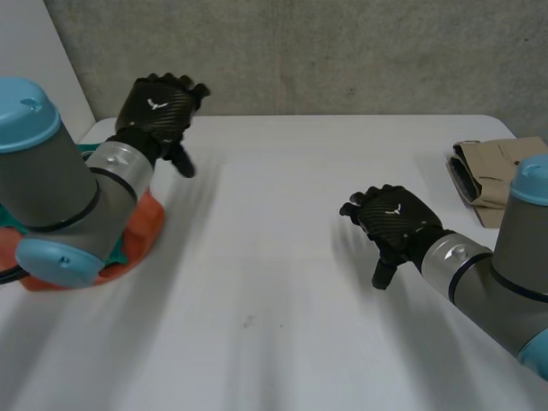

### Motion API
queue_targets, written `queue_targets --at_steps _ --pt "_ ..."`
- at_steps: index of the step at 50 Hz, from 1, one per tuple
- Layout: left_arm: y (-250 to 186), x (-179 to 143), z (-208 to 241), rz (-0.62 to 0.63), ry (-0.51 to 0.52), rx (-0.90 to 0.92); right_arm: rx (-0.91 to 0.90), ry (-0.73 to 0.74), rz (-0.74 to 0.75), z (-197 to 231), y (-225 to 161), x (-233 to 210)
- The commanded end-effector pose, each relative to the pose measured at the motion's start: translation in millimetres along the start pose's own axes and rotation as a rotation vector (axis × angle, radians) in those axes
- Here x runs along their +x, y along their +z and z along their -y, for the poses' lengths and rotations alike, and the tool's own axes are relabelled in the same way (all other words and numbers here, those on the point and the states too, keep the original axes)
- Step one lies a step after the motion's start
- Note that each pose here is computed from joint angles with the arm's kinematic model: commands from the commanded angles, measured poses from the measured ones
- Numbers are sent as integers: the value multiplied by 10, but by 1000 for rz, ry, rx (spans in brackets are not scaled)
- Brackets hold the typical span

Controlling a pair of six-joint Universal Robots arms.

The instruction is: Fold the laundry.

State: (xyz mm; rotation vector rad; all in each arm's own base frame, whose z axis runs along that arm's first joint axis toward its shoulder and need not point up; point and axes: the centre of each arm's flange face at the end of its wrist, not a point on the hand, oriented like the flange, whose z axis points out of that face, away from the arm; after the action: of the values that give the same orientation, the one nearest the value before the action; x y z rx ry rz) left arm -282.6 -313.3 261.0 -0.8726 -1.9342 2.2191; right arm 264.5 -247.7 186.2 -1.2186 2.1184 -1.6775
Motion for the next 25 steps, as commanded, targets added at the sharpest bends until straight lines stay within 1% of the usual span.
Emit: queue_targets --at_steps 1,4,5,8,9,13,19,23,25 --pt "242 -976 -751 188 182 -209 -1 0 6 -8 3 -5" --pt "298 -1147 -962 206 219 -259 1 -1 8 -9 5 -12" --pt "328 -1204 -1096 199 251 -289 1 -1 8 -9 5 -12" --pt "350 -1276 -1302 181 309 -338 0 -1 10 -11 7 -19" --pt "354 -1322 -1451 167 349 -374 -2 -1 10 -16 9 -19" --pt "371 -1405 -1789 140 424 -444 -7 1 14 -35 20 -31" --pt "420 -1415 -1983 138 429 -470 -7 1 10 -46 29 -26" --pt "446 -1395 -1933 156 409 -451 -9 -2 8 -51 31 -25" --pt "458 -1379 -1832 195 374 -426 -11 0 6 -54 32 -19"
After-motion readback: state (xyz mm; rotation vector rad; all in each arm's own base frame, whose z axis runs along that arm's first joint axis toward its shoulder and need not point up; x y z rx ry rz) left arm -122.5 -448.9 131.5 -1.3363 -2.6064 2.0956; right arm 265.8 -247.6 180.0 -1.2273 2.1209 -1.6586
